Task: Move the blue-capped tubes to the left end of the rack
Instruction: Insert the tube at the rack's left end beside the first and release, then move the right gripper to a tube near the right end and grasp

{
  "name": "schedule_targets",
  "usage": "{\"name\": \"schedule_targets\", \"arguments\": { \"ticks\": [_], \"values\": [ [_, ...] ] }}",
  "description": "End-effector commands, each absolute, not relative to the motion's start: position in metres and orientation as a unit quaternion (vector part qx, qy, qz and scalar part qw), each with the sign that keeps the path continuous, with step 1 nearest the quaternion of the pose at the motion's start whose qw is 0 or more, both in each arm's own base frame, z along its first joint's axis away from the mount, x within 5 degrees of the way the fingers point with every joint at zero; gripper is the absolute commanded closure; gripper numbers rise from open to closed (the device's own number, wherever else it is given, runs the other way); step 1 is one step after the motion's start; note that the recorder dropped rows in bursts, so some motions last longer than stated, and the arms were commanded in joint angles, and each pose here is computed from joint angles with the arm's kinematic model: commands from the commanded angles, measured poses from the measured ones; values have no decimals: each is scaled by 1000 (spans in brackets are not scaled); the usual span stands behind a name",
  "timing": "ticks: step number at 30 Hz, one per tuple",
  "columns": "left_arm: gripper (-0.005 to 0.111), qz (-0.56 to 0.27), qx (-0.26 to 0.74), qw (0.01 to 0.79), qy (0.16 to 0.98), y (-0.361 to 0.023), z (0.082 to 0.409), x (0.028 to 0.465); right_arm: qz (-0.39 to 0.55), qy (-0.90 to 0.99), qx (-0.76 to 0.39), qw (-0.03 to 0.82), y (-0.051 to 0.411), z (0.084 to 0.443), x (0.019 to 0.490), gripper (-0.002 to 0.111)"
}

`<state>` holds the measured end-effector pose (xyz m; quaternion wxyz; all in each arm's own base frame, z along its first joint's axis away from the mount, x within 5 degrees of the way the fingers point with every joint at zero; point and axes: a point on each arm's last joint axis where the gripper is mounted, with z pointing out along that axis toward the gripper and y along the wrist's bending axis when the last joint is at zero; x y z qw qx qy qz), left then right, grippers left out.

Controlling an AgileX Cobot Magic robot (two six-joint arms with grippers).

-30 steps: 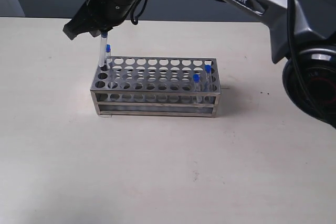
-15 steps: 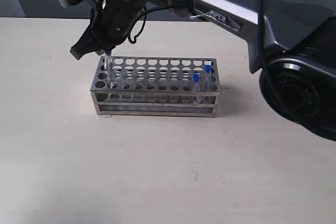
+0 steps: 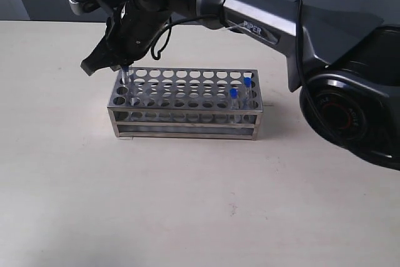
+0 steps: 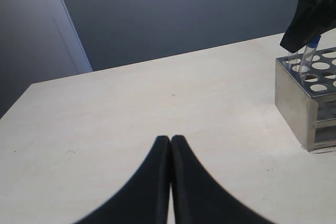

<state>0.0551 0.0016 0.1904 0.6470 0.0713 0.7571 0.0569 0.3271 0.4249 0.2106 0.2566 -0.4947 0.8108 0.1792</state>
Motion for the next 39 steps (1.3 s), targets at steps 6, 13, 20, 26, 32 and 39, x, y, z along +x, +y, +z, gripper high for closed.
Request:
{"name": "schedule_targets", "arguments": {
  "ticks": [6, 13, 20, 26, 32, 39],
  "values": [
    [106, 56, 73, 651, 753, 1, 192, 56, 191, 812, -490, 252, 426, 211, 326, 69],
    [106, 56, 73, 651, 753, 1, 192, 56, 183, 823, -478, 247, 417, 236, 321, 69],
    [106, 56, 73, 651, 753, 1, 192, 56, 114, 839, -464, 260, 388, 286, 316, 69],
    [106, 56, 73, 651, 753, 1, 192, 56, 24, 876, -429, 217, 350, 292, 324, 69],
    [106, 56, 73, 651, 753, 1, 192, 56, -18, 904, -398, 153, 308, 265, 327, 69],
    [106, 56, 73, 651, 753, 1, 192, 56, -30, 912, -392, 115, 282, 261, 306, 69]
  ]
}}
